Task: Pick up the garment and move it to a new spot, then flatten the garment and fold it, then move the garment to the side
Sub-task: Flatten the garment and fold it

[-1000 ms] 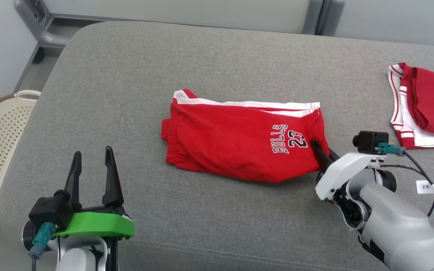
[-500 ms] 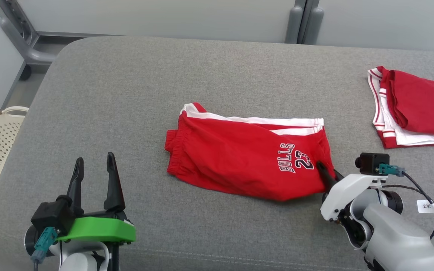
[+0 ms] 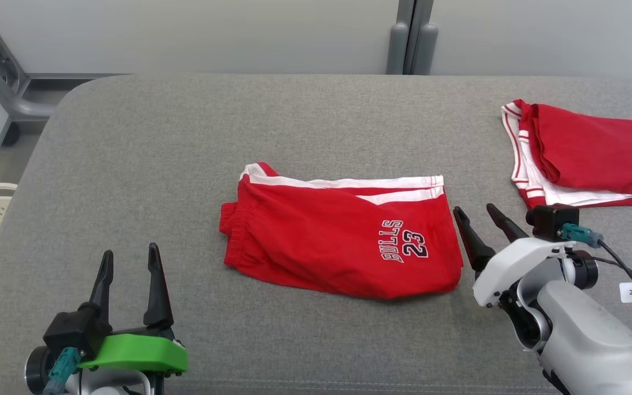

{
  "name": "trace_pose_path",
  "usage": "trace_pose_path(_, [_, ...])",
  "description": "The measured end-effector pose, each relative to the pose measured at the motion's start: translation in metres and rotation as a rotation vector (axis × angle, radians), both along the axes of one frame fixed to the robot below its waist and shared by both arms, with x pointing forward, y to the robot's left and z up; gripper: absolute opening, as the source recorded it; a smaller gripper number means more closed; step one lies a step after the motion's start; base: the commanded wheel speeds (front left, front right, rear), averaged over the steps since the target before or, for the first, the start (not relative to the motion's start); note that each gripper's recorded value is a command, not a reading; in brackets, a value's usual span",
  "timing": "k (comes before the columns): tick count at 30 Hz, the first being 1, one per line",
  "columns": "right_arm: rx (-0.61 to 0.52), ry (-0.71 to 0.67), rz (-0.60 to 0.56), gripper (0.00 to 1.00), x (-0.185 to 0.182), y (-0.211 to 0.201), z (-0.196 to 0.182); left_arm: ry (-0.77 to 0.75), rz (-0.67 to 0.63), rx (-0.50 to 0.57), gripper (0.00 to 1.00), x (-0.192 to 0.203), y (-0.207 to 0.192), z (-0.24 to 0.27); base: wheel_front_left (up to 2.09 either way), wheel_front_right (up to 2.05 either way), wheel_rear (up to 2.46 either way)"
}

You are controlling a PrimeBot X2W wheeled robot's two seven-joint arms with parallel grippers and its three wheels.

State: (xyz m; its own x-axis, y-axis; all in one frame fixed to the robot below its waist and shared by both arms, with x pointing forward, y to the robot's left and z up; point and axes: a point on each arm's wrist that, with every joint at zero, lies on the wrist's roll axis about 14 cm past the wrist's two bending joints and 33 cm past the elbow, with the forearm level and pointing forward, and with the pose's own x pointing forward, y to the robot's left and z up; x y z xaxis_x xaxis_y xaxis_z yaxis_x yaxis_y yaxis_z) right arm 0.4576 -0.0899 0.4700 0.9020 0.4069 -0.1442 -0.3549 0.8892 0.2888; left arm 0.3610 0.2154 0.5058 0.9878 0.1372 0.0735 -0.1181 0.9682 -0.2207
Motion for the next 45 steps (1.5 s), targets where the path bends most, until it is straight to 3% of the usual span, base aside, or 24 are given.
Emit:
trace_pose_path(10, [-0.035,-0.199,-0.022,1.00,-0.030,-0.016,0.041,0.006,-0.073,0.073,1.00,-0.008,-0.016,-0.002,0.00,0.00,0.00])
trace_pose_path(18, [-0.070,-0.267,-0.150,1.00,-0.055,-0.059,0.051,-0.012,-0.079,0.106,1.00,-0.017,-0.016,0.004,0.00,0.00,0.00])
trace_pose_path(26, [-0.062,-0.286,-0.267,1.00,-0.080,-0.088,0.052,-0.002,-0.060,0.119,1.00,-0.027,-0.010,0.001,0.00,0.00,0.00])
trace_pose_path(45, [-0.091,-0.252,-0.260,1.00,-0.089,-0.079,0.036,0.063,-0.091,0.207,1.00,-0.035,-0.007,-0.017,0.00,0.00,0.00])
